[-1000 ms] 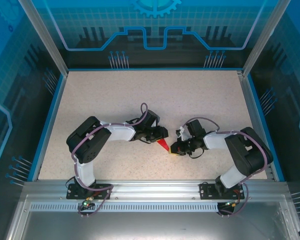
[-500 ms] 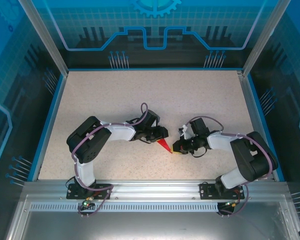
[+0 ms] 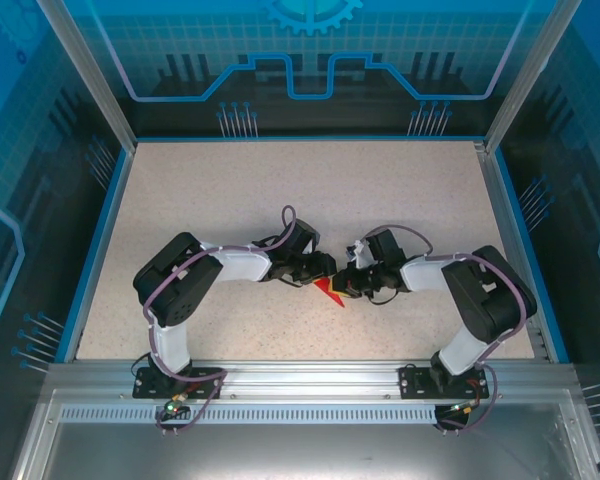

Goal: Fold a paper plane with a square sheet of paper (pick it up from the middle)
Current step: Fold the wing for the fifth time at the center of the table.

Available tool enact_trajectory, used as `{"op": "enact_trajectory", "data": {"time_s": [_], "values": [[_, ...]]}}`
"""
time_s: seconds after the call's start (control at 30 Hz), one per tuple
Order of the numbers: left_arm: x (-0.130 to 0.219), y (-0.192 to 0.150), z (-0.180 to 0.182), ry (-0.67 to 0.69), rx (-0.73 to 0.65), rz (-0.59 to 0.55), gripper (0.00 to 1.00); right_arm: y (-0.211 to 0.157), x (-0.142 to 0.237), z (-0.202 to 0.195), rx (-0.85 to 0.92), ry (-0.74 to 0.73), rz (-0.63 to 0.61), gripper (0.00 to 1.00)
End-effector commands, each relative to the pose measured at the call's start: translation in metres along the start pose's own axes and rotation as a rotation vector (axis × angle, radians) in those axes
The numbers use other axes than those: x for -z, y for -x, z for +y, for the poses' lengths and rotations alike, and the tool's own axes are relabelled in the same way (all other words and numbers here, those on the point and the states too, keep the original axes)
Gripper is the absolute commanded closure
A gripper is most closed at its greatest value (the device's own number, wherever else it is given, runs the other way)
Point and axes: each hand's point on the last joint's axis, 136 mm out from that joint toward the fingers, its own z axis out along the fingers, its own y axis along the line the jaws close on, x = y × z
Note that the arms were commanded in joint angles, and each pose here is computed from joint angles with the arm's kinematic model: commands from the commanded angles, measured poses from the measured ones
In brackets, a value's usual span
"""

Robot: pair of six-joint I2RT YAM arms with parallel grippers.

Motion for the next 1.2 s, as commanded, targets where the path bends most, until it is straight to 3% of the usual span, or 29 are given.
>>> {"op": "enact_trajectory", "data": {"time_s": [0.0,0.37,0.8,0.97,1.17], "values": [[-0.006,-0.005,0.015,0.056,-0.004,0.030,0.59,0.007,-0.003,-0.001,-0.009,-0.019,-0.018,0.92],[-0.002,0.002,0.003,0.035,-0.054,0.012,0.57,-0.027,-0.007,-0.072,-0.121,-0.236,0.061,1.00],[-0.005,0.000,0.011,0.056,-0.029,0.018,0.58,-0.004,0.004,0.018,0.027,0.044,-0.020,0.95],[-0.006,-0.001,0.013,0.062,-0.027,0.022,0.59,-0.009,-0.008,0.018,0.022,0.036,0.000,0.94],[-0.006,-0.001,0.011,0.054,-0.030,0.024,0.59,-0.010,-0.012,-0.016,-0.027,-0.074,-0.003,0.95]]}}
